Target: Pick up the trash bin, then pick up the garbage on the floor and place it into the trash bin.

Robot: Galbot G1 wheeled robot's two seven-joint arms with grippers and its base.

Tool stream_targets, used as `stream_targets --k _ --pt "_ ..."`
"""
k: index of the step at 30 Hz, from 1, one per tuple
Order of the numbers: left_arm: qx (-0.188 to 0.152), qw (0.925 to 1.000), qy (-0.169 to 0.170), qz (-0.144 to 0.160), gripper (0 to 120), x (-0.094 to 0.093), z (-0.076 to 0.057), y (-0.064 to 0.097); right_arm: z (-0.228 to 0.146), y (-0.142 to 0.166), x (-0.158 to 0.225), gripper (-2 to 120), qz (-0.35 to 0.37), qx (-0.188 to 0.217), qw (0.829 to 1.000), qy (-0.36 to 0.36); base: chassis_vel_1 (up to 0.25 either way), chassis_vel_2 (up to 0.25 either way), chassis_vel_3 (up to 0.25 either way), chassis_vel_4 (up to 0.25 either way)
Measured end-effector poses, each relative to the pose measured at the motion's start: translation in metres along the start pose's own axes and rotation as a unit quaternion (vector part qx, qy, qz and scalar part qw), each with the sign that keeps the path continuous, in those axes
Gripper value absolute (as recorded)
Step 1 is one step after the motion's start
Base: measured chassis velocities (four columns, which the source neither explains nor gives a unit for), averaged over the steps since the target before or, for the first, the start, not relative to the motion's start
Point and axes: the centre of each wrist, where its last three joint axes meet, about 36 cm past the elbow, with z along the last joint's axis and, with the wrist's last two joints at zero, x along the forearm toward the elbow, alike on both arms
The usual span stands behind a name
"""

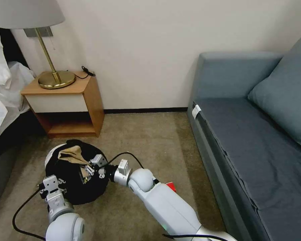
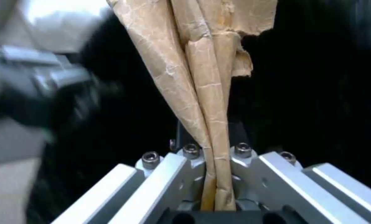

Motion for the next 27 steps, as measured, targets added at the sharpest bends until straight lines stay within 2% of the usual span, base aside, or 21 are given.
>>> stream_targets --k 8,10,11,13,14,17,19,21,22,24,25,27 --pt "0.001 1.0000 0.005 -0.001 0 0.001 0.002 0.002 0.025 -0.015 0.008 2 0.030 0.008 0.999 0.035 0.000 0.000 0.000 0.000" --pt "0.002 1.0000 0.006 0.000 0 0.001 0.003 0.003 0.027 -0.016 0.008 10 0.037 0.007 0.999 0.037 0.000 0.000 0.000 0.000" --pt "0.002 1.0000 0.006 0.000 0 0.001 0.003 0.003 0.027 -0.016 0.008 10 0.037 0.007 0.999 0.037 0.000 0.000 0.000 0.000" --pt "0.003 1.0000 0.008 0.002 0 0.002 0.003 0.001 0.027 -0.015 0.008 22 0.040 0.008 0.998 0.037 0.000 0.000 0.000 0.000" --pt "0.003 1.0000 0.008 0.002 0 0.002 0.003 0.001 0.027 -0.015 0.008 22 0.040 0.008 0.998 0.037 0.000 0.000 0.000 0.000" --pt "0.004 0.9999 0.010 0.007 0 0.003 0.002 -0.002 0.024 -0.012 0.006 36 0.037 0.010 0.999 0.034 0.000 0.000 0.000 0.000" --pt "0.005 0.9999 0.011 0.007 0 0.003 0.002 -0.003 0.024 -0.012 0.006 39 0.037 0.010 0.999 0.034 0.000 0.000 0.000 0.000" --pt "0.005 0.9999 0.013 0.009 0 0.003 0.002 -0.005 0.025 -0.009 0.005 51 0.034 0.010 0.999 0.035 0.000 0.000 0.000 0.000" --pt "0.005 0.9999 0.013 0.009 0 0.003 0.002 -0.005 0.025 -0.009 0.005 51 0.034 0.010 0.999 0.035 0.000 0.000 0.000 0.000" --pt "0.006 0.9998 0.015 0.009 0 0.003 0.003 -0.005 0.026 -0.007 0.004 62 0.032 0.010 0.999 0.036 0.000 0.000 0.000 0.000" --pt "0.006 0.9998 0.015 0.009 0 0.003 0.003 -0.005 0.026 -0.007 0.004 62 0.032 0.010 0.999 0.036 0.000 0.000 0.000 0.000" --pt "0.006 0.9998 0.017 0.009 0 0.002 0.004 -0.005 0.027 -0.006 0.004 72 0.030 0.013 0.999 0.039 0.000 0.000 0.000 0.000"
